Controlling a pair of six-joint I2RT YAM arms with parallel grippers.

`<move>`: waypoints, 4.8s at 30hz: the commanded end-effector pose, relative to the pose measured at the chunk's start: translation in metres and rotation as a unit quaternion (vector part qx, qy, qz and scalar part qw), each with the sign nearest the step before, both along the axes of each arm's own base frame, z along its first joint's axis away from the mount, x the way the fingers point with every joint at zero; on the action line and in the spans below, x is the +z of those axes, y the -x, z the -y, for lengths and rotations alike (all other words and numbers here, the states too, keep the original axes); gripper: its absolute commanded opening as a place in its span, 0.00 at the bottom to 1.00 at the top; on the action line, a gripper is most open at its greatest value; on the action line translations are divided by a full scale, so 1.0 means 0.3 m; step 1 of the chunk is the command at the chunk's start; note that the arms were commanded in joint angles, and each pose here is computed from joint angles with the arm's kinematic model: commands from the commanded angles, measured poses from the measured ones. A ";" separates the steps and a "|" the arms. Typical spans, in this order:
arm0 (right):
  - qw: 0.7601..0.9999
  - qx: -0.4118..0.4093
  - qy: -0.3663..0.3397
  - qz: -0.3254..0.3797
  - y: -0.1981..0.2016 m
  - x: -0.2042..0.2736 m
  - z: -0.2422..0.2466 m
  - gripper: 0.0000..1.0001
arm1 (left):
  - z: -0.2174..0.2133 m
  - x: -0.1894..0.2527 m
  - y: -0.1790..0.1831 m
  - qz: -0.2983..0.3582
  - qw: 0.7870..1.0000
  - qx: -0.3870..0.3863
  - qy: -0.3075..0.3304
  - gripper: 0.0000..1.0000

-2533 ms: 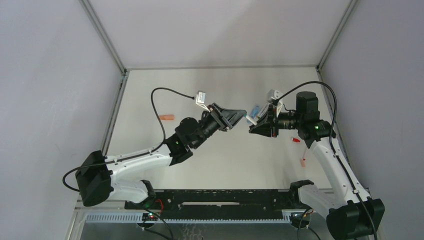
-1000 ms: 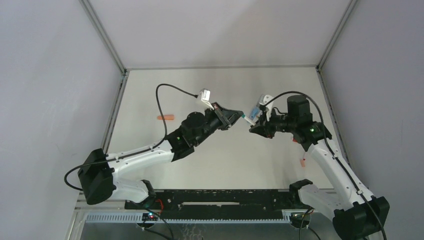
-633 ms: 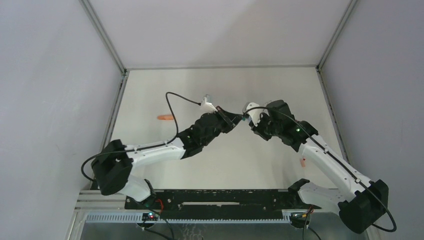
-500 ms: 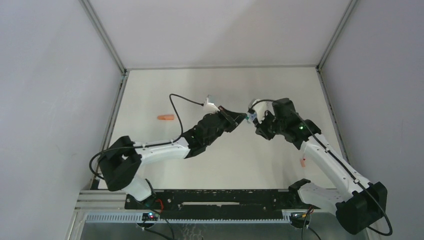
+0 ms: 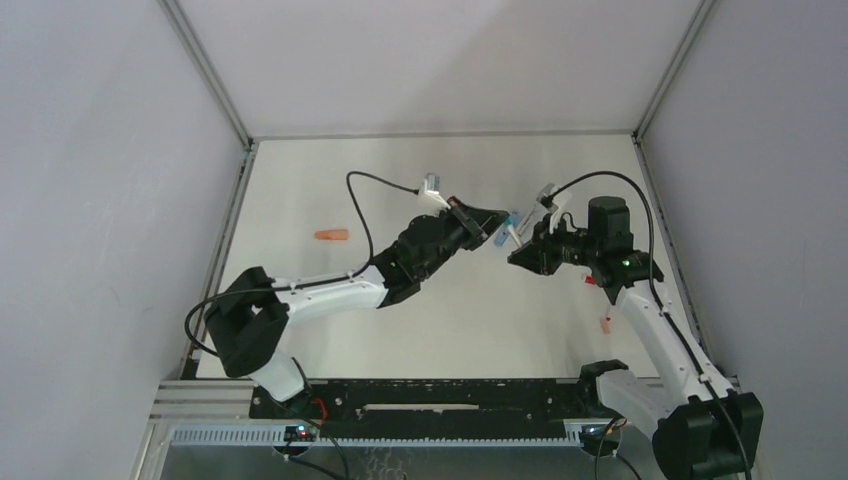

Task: Insert the pens into the pen caps
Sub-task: Press the pen cap onto the pen, then place the pen at the center of the board.

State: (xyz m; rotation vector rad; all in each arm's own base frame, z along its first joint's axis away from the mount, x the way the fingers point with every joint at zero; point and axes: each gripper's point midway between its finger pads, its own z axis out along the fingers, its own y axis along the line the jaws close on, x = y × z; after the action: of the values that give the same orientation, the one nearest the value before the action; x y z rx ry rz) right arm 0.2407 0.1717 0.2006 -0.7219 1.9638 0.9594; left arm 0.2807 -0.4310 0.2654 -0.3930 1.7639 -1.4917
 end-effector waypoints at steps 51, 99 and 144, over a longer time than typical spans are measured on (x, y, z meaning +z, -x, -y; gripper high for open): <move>0.888 -0.155 0.138 0.411 -0.238 0.312 0.097 0.00 | 0.371 -0.409 0.829 -0.164 0.875 -0.391 -0.235 0.00; 0.928 0.318 -0.148 0.123 0.225 0.149 -0.166 0.00 | -0.364 0.186 0.468 0.591 0.801 -0.081 -0.051 0.97; 0.958 0.228 -0.045 0.169 0.090 0.081 -0.095 0.68 | -0.541 -0.217 0.072 0.185 0.981 -0.056 -0.007 0.00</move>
State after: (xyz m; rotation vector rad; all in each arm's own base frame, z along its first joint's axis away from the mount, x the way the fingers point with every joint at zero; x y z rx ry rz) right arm 0.1970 0.2117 0.2111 -1.2419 1.4960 1.2352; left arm 0.2475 -0.3108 0.2285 0.2732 1.4080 -1.5043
